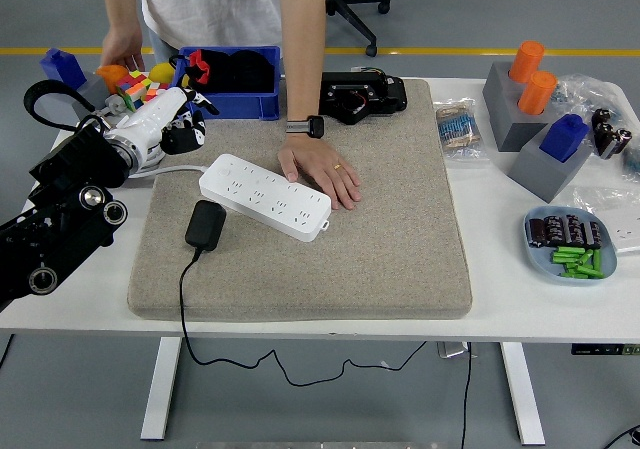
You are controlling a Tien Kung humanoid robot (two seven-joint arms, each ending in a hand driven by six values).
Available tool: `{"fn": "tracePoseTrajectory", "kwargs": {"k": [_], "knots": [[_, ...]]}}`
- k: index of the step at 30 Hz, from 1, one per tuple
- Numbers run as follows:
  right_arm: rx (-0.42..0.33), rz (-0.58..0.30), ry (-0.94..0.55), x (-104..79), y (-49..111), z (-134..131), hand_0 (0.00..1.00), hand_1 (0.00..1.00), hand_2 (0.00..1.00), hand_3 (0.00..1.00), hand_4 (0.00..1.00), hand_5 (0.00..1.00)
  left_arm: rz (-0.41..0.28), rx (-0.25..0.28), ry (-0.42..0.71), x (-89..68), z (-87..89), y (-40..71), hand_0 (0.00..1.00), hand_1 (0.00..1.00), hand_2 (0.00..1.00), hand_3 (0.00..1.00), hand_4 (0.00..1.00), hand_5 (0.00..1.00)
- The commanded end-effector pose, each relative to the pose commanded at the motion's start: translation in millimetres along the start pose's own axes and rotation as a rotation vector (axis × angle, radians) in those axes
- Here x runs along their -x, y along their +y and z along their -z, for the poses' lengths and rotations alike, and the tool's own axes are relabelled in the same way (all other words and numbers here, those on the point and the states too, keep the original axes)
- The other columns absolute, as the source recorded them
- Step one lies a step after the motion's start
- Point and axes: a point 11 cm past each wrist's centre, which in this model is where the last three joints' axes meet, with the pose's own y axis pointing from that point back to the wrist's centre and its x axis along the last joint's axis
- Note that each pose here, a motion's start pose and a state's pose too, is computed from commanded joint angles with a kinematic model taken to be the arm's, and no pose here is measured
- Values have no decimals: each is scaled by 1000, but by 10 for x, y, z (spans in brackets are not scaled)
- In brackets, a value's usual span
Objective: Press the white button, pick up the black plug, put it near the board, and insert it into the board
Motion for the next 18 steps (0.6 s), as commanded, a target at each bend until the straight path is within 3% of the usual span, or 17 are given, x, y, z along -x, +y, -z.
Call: {"fn": "tracePoseTrajectory", "kwargs": {"k": [1,2,7,8,13,14,18], "knots": [[-1,0,-1,-1,0,1,629,605,602,586,658,404,-13,-1,7,21,20,33,266,347,438,682,608,2],[-2,0,-1,-2,0,3,630,605,602,586,658,404,-34,-5,16,44,38,72,798,788,732,781,925,221],[-5,4,0,18,1,8,630,605,602,586,658,404,-71,-40,32,256,176,257,798,788,732,781,925,221],[-6,4,0,19,1,12,630,605,602,586,658,404,-70,-47,28,292,195,281,860,844,812,837,998,372],[-10,5,2,21,1,27,630,605,602,586,658,404,-75,-94,-11,472,363,422,860,844,812,837,998,372],[-10,5,2,18,1,27,630,605,602,586,658,404,-72,-105,-18,504,398,443,865,866,852,884,998,507],[-8,1,5,2,1,20,630,605,602,586,658,404,-78,-143,-55,597,502,510,865,866,852,884,998,507]]}}
